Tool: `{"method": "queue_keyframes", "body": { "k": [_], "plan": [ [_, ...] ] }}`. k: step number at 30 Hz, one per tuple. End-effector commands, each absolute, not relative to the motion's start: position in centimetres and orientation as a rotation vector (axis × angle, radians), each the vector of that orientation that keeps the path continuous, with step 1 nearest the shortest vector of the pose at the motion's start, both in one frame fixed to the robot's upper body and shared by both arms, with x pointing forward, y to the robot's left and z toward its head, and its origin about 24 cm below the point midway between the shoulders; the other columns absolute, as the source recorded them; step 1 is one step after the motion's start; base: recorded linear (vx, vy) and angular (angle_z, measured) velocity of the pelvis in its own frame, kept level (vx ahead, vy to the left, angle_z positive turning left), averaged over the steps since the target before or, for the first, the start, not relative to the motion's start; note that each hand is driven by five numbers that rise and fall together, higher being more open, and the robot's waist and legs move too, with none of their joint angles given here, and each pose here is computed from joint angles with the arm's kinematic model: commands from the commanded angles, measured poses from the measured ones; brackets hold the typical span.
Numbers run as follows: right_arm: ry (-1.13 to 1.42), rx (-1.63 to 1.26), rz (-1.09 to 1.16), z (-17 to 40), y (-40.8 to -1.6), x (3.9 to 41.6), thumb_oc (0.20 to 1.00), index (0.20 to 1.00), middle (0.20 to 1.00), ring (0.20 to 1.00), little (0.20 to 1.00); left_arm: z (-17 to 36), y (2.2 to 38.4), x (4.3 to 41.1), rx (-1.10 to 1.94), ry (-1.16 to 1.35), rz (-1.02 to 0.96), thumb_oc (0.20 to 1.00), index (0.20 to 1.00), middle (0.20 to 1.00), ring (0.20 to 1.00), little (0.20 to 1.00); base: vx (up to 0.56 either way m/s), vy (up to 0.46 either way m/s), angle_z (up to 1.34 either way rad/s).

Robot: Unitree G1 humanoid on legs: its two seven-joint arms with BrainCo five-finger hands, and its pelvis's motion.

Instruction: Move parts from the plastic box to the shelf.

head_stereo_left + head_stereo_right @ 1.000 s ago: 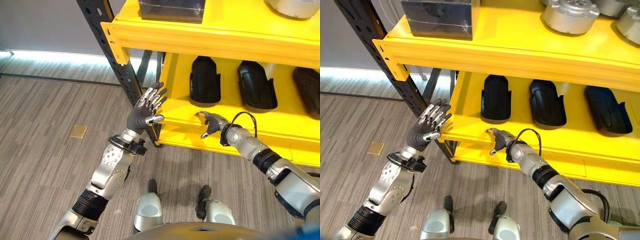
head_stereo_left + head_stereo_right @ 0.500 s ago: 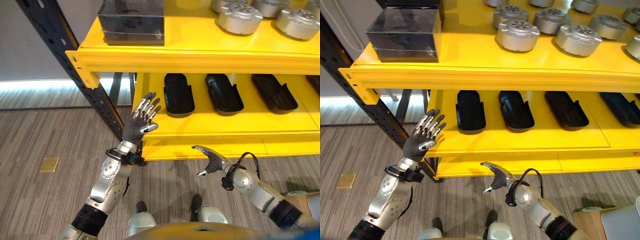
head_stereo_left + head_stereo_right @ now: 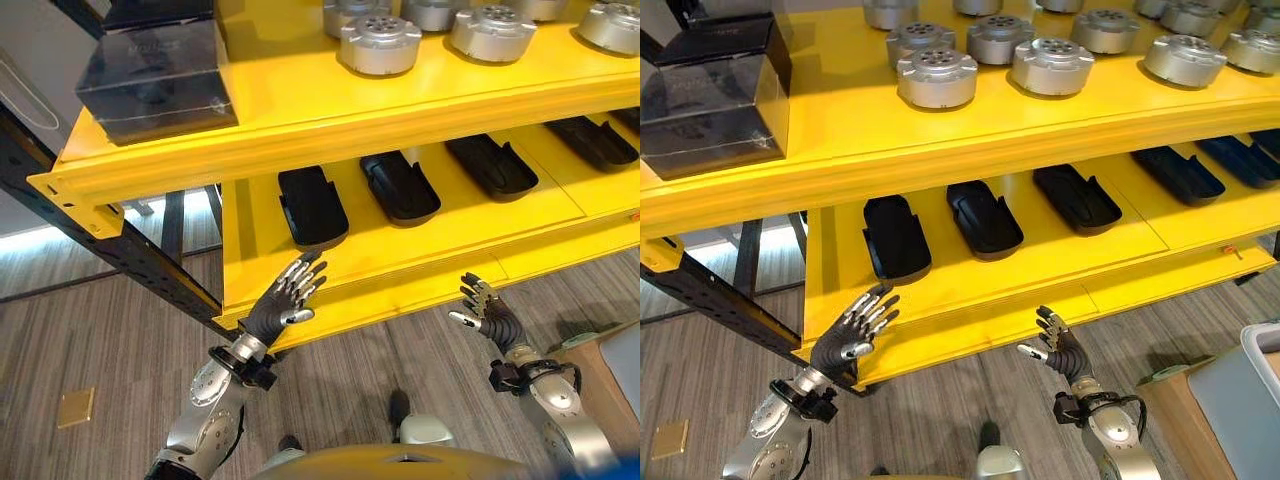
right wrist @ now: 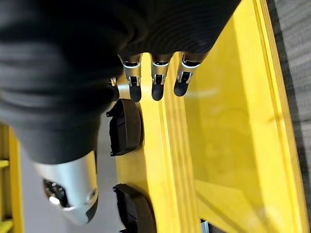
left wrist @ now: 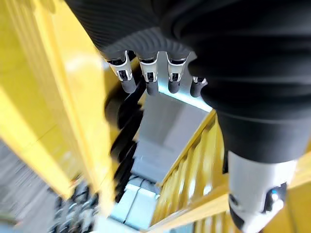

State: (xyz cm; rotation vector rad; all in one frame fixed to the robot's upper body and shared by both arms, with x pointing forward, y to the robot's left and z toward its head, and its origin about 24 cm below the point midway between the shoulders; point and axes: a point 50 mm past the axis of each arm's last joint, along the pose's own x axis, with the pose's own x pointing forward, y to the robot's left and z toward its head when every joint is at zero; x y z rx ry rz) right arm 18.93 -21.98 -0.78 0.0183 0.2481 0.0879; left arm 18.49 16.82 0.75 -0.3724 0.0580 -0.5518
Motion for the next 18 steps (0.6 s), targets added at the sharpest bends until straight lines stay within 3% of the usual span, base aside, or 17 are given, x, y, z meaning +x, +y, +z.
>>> {"method": "queue_keyframes", "body": {
  "k": [1,18],
  "plan": [
    [0.136,0.137,0.051,1.2,-21.7,21.0,1.000,1.000,1.000,1.000,1.000,2.3,17.5,18.8,-0.388,-0.053,-0.645,1.000,1.000,1.000,1.000,1.000,0.02,0.030,0.00],
    [0.168,0.204,0.092,0.7,-21.0,21.3,1.000,1.000,1.000,1.000,1.000,1.9,19.0,18.1,-0.356,-0.019,-0.662,1.000,1.000,1.000,1.000,1.000,0.01,-0.004,0.00]
  ]
}}
